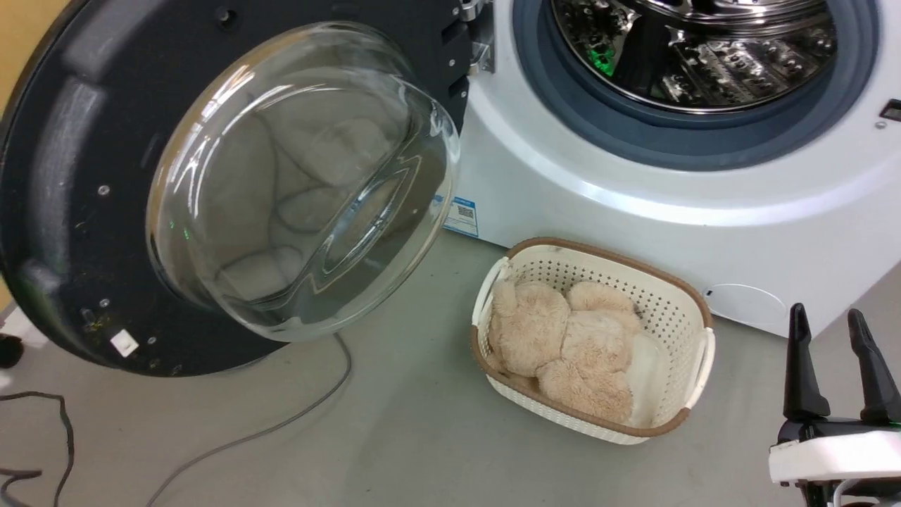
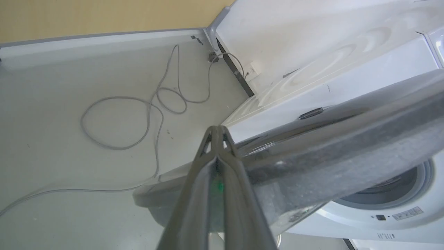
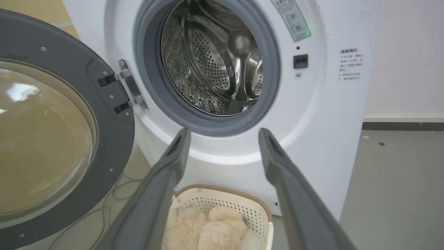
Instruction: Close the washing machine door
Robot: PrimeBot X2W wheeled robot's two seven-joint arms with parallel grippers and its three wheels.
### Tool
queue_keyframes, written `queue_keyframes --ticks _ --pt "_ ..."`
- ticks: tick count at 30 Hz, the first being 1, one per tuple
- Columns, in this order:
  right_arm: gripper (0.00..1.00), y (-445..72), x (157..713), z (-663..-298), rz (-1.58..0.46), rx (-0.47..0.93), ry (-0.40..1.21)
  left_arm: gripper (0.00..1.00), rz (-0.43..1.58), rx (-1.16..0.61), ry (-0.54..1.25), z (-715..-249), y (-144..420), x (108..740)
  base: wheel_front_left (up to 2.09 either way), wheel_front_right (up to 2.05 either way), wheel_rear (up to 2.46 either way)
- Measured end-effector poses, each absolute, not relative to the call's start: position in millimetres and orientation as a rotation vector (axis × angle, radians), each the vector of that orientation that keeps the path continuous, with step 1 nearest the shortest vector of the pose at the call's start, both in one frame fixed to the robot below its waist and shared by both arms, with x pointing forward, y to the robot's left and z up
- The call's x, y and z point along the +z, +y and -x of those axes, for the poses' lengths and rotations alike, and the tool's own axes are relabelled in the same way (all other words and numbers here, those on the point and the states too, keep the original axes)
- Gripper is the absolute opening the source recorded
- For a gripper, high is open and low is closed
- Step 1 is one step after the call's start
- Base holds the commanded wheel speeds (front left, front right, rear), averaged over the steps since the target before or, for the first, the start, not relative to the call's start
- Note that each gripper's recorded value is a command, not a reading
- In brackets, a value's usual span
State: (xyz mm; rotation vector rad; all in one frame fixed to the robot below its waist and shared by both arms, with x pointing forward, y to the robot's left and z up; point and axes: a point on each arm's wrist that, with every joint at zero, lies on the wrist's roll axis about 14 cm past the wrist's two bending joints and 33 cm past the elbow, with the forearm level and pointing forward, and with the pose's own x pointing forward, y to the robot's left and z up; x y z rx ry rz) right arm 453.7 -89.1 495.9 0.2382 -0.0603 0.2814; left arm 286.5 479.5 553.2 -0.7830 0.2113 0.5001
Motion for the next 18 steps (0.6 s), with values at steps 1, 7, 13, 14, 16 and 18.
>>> queue_keyframes --ticks 1,7,13,14,16,18 --pt "1.0 -88.3 495.7 -454.3 -0.24 0.283 -0.062 0.0 0.783 0.484 0.222 -285.4 477.2 553.9 0.0 0.0 0.0" --pt "1.0 -76.7 494.9 -460.9 -0.265 0.304 -0.069 0.0 0.745 0.338 0.331 -284.2 445.2 559.1 0.0 0.0 0.0" --pt "1.0 -72.9 497.9 -461.2 -0.279 0.312 -0.076 0.0 0.734 0.187 0.368 -288.8 405.1 561.3 0.0 0.0 0.0" --pt "1.0 -73.2 498.5 -461.1 -0.279 0.311 -0.078 0.0 0.735 0.161 0.373 -289.2 397.6 561.5 0.0 0.0 0.0" --pt "1.0 -73.8 500.0 -460.8 -0.279 0.31 -0.081 0.0 0.737 0.11 0.381 -289.5 381.8 561.4 0.0 0.0 0.0" --pt "1.0 -74.6 500.9 -460.6 -0.279 0.308 -0.084 0.0 0.743 0.057 0.383 -289.5 365.0 561.6 0.0 0.0 0.0"
